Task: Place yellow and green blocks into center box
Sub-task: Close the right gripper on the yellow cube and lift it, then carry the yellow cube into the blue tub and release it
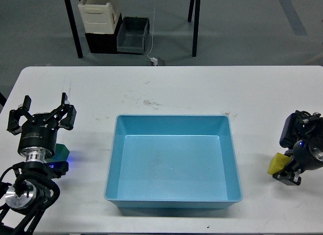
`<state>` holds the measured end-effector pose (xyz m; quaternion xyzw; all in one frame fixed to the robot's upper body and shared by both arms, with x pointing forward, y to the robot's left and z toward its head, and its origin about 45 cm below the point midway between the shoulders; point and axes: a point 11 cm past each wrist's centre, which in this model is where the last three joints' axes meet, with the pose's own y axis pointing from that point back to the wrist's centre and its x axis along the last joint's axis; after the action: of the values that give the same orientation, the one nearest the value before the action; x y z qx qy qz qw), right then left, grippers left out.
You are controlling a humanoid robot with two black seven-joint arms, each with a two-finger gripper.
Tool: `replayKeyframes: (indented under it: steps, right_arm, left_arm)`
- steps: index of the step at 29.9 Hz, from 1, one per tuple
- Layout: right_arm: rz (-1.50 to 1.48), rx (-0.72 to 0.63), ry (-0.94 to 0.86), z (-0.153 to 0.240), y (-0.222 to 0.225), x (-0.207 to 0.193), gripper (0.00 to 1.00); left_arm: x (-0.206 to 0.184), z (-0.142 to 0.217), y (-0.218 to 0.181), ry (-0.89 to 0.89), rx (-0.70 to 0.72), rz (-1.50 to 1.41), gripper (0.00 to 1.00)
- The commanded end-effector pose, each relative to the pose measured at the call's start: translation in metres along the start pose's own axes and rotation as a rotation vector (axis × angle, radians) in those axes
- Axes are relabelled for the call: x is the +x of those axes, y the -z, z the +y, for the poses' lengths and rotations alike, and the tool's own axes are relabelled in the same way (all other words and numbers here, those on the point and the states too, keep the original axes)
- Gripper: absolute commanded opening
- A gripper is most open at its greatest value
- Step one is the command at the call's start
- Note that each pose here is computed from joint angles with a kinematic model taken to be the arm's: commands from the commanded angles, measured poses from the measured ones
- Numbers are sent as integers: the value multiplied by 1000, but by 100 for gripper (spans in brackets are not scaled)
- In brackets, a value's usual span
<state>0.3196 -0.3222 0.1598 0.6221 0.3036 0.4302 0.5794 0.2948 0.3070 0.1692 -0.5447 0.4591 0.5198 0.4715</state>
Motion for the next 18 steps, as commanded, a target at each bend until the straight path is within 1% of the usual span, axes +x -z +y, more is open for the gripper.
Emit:
replayKeyframes:
  steps: [1, 2, 4, 6, 11, 14, 17, 18]
  right_arm:
    - [6, -12, -8, 4, -3, 4, 13]
    - [12, -21, -15, 8, -6, 8, 9]
    - [20, -53, -31, 20, -15, 15, 9]
    - [36, -100, -69, 37, -28, 31, 8]
    - [81, -207, -271, 95, -50, 94, 4]
    - [143, -235, -367, 128, -45, 133, 4]
    - [206, -229, -414, 148, -31, 161, 4]
    - [227, -210, -427, 148, -23, 172, 4]
  left_arm:
    - [0, 0, 0, -1, 0, 1, 100]
    - [0, 0, 0, 0, -1, 1, 100]
    - [0, 0, 0, 0, -1, -1, 100]
    - [0, 0, 0, 0, -1, -1, 100]
    - [0, 0, 0, 1, 2, 0, 100]
    - [0, -1, 0, 0, 1, -1, 100]
    - [-1, -1, -1, 1, 1, -2, 100]
    - [-1, -1, -1, 1, 1, -2, 100]
